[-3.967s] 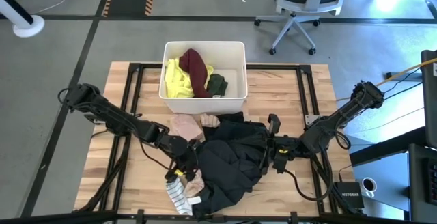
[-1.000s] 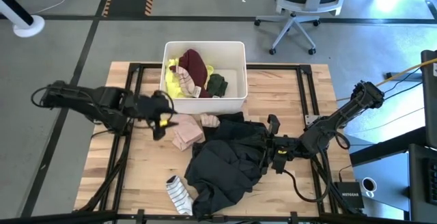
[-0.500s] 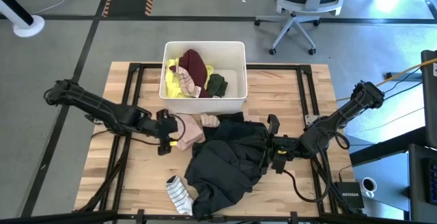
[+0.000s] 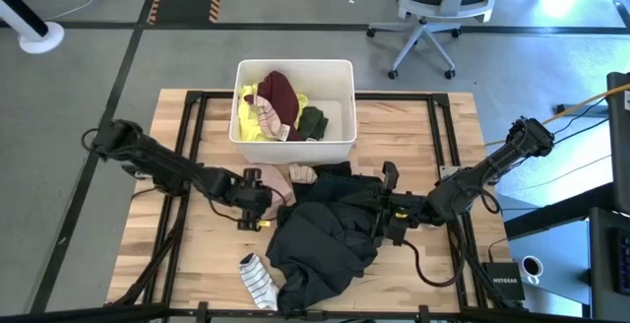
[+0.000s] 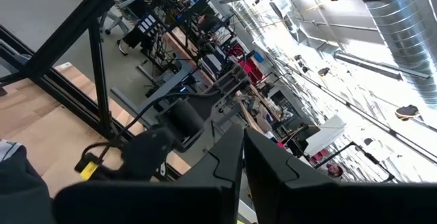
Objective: Sort clothes
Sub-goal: Put the pink panty into the white laundry organizer
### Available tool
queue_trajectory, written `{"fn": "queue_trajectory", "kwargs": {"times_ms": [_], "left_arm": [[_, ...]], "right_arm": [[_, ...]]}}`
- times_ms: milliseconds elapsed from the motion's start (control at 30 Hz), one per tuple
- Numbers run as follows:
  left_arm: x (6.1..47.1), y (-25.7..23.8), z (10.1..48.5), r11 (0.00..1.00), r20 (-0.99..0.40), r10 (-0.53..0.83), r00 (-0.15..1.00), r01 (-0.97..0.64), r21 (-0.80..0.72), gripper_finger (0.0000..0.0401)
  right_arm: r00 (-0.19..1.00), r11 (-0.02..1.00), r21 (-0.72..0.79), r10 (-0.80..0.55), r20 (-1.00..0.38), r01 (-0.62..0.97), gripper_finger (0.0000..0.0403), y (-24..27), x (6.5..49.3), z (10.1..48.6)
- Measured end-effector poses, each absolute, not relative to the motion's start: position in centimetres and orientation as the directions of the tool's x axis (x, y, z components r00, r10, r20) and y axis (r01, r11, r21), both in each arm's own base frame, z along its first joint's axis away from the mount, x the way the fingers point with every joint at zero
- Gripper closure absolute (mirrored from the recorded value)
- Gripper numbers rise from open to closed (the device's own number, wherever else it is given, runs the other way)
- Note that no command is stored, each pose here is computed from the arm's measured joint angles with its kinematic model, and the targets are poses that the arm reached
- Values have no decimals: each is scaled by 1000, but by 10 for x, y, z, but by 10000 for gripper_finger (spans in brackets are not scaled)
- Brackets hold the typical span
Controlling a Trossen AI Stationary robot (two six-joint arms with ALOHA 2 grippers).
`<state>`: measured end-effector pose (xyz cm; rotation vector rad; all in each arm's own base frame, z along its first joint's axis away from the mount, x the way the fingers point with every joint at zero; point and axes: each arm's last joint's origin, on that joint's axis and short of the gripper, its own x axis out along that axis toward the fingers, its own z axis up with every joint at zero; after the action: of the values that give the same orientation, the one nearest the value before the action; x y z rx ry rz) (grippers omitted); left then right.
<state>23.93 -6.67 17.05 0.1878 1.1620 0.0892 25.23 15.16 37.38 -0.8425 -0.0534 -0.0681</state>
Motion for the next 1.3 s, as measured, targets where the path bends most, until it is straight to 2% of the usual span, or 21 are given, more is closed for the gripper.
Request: {"fn": "queue_trajectory", "kwargs": {"times_ms": [133, 267, 367, 700, 800, 1067, 1300], "left_arm": [[246, -65, 152, 978, -922, 191, 338, 15, 208, 182], [256, -63, 140, 976, -922, 202, 332, 9, 217, 183], [260, -63, 133, 976, -925, 189, 329, 42, 215, 200], [258, -65, 139, 976, -927, 160, 338, 88, 201, 360], [254, -66, 149, 973, -934, 159, 319, 107, 202, 389], [250, -70, 201, 941, -867, 286, 409, 52, 335, 379], [242, -71, 255, 929, -768, 299, 566, 11, 369, 384]], "right_arm": [[996, 664, -743, -39, 74, 81, 370, 152, 252, 374], [996, 665, -742, -39, 74, 81, 370, 152, 252, 374], [997, 665, -743, -39, 74, 81, 370, 152, 252, 374], [997, 665, -743, -39, 73, 80, 370, 152, 252, 374], [997, 665, -743, -39, 73, 80, 370, 152, 252, 374], [997, 664, -743, -38, 73, 80, 370, 152, 252, 374], [997, 664, -743, -38, 73, 80, 370, 152, 252, 374]]}}
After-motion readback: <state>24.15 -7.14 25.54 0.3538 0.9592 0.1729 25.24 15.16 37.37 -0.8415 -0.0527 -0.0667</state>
